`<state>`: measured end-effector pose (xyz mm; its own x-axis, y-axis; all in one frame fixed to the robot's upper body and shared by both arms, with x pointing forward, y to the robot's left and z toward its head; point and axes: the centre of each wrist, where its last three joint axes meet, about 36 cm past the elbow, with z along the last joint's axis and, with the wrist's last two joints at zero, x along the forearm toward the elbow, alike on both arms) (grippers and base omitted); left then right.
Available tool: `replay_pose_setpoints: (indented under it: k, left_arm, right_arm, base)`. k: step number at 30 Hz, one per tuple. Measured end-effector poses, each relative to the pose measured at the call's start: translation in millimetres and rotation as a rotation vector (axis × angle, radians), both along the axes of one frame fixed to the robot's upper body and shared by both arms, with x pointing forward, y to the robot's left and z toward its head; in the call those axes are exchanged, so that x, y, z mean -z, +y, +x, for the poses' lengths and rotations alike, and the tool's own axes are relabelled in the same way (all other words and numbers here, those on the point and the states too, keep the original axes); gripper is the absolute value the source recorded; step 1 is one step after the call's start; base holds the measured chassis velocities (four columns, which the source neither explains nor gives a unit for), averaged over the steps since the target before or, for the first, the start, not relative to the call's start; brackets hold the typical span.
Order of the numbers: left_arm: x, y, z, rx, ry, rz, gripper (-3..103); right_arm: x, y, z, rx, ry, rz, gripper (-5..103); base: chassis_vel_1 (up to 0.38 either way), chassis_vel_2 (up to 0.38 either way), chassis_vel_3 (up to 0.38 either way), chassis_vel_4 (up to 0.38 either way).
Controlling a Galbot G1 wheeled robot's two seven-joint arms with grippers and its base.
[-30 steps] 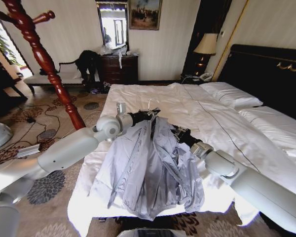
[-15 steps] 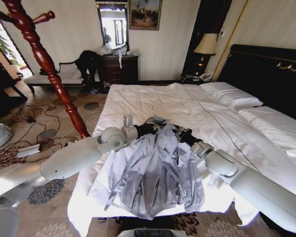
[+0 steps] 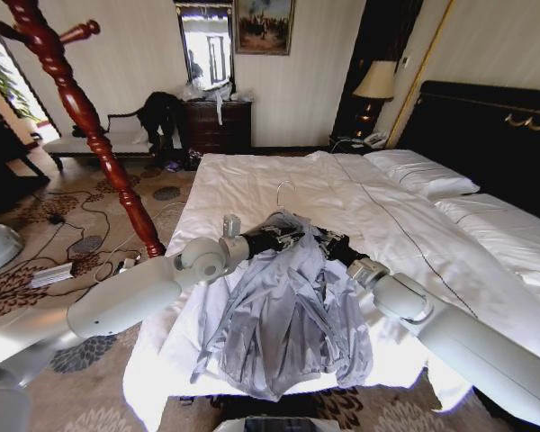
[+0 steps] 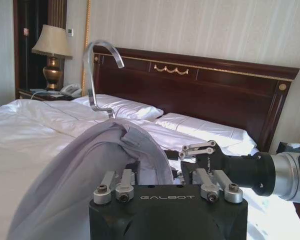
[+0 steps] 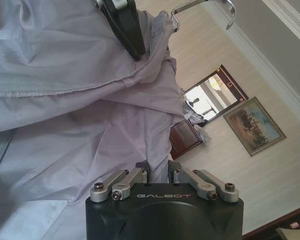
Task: Pick up the clothes from the bed and hang them on the clothes hanger.
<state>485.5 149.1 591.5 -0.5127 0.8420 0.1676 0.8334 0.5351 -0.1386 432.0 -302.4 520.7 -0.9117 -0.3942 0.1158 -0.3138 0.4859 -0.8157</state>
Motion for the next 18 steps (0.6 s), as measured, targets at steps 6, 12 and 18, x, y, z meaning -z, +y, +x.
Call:
replay_pose_setpoints:
  k: [6, 12, 18]
  left_arm:
    - [-4, 13, -12, -0.008, -0.017, 0.016, 71]
    - [-4, 34, -38, -0.011, -0.047, 0.040, 92]
    - [2, 82, -83, -0.045, -0.104, 0.098, 100]
  right_arm:
    - [1, -1, 1, 0.003, 0.000, 0.001, 18]
    - [2, -1, 0, 0.004, -0.015, 0.003, 18]
    - [-1, -3, 0, -0.024, -0.105, -0.034, 18]
  base:
    - [0.000, 0.000, 0.000, 0.000]
    - [0.000, 0.000, 0.000, 0.000]
    - [0.000, 0.000, 0.000, 0.000]
